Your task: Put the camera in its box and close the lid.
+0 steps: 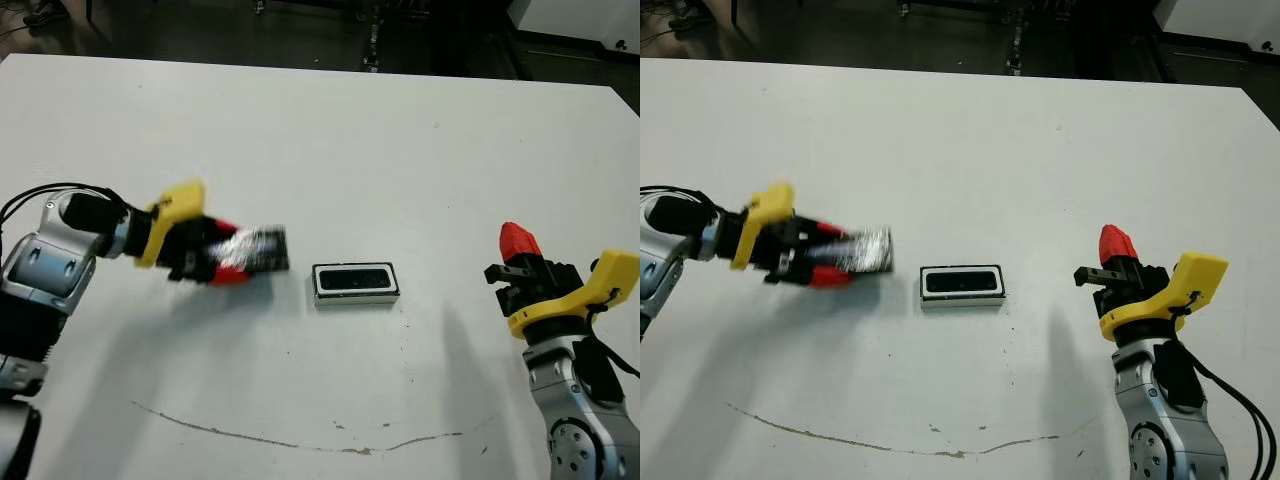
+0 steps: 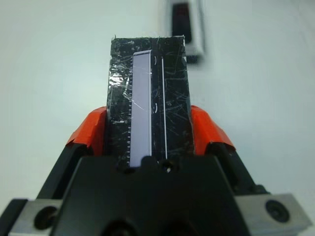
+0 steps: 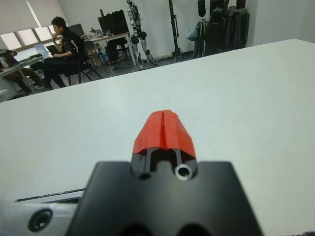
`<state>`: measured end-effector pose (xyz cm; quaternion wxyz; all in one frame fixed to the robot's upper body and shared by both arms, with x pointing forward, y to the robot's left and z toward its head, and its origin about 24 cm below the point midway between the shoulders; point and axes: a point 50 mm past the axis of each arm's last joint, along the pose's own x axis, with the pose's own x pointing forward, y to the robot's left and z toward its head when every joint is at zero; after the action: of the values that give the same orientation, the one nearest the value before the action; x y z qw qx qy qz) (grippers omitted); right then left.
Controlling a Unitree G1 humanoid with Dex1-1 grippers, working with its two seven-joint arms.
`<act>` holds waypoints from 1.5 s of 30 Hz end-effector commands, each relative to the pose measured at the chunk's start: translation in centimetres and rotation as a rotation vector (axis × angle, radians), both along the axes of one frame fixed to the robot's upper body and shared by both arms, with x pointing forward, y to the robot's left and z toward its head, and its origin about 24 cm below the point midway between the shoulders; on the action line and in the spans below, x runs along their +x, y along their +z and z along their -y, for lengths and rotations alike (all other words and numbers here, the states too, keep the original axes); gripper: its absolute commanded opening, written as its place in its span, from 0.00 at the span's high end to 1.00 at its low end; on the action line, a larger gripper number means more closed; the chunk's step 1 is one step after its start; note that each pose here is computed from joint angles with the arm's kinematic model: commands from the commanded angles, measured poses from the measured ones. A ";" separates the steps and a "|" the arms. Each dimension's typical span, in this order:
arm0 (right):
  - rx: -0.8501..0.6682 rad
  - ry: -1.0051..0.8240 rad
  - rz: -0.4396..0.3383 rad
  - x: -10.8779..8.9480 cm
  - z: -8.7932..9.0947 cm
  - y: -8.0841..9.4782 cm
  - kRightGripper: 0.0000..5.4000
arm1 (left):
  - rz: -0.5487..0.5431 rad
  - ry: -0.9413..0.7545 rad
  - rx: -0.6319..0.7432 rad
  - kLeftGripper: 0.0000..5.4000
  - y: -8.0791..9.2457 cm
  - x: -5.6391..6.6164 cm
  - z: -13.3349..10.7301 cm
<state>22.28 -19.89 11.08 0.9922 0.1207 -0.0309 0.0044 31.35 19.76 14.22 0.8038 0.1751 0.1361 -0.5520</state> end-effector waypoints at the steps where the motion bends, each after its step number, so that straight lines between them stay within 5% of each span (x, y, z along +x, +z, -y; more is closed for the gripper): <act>1: -0.006 -0.004 -0.004 0.0 0.1 -0.1 1.00 | -0.014 0.061 -0.085 0.41 -0.6 -0.1 0.5; 10: -0.003 -0.004 -0.010 0.0 0.0 -0.1 1.00 | -0.137 0.229 -0.113 0.41 -1.8 -1.2 2.6; 23: 0.001 -0.006 -0.024 0.0 -0.1 -0.3 1.00 | -0.285 0.151 -0.077 0.41 -3.4 -2.5 4.6; 45: -0.013 0.002 -0.013 -0.3 0.1 -0.4 1.00 | -0.283 0.001 -0.113 0.41 -7.2 -2.4 7.5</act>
<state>22.20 -19.57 10.88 0.9922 0.1214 -0.0255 0.0110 29.36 12.27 8.39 0.7960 0.0491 0.1873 -0.5734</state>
